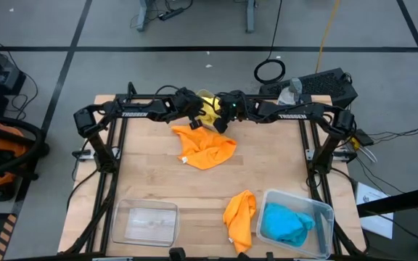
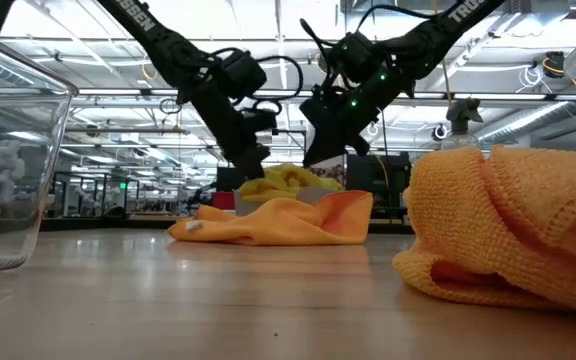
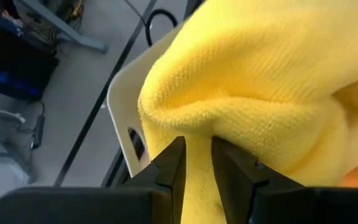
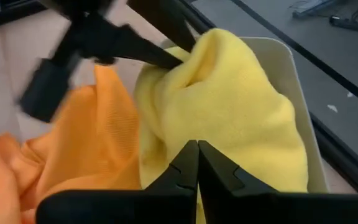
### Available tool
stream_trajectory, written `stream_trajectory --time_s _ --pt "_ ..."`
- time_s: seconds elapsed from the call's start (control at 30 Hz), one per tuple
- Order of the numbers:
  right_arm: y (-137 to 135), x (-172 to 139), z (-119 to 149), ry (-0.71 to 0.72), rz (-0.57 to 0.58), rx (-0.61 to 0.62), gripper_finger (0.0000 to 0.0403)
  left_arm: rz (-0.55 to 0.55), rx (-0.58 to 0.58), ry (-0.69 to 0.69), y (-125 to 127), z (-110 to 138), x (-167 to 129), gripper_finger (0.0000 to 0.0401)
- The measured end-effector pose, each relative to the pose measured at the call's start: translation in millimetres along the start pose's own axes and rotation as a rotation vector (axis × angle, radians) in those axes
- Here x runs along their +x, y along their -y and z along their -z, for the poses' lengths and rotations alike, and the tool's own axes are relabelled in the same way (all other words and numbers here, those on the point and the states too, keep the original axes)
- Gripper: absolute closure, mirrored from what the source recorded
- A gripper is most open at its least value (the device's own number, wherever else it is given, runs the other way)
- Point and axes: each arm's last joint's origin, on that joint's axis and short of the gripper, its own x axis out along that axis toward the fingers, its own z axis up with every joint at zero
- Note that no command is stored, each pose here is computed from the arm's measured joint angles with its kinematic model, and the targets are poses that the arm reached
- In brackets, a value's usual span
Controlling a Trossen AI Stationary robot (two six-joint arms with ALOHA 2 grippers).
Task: Sort microfiber towel by color & place in baskets
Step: Put the yellow microfiber cloth into the gray bin
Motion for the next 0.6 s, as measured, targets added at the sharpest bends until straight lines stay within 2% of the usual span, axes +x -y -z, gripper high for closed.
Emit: stream_trajectory --time_s 0.4,0.6 --pt "30.0 48.8 33.7 -0.126 0.074 0.052 0.0403 0.033 0.008 0.135 14.2 -30.5 -36.5 0.0318" --pt "31.0 56.3 38.2 -0.132 0.086 0.029 0.0403 0.042 0.013 0.192 20.7 -37.4 -42.1 0.0318"
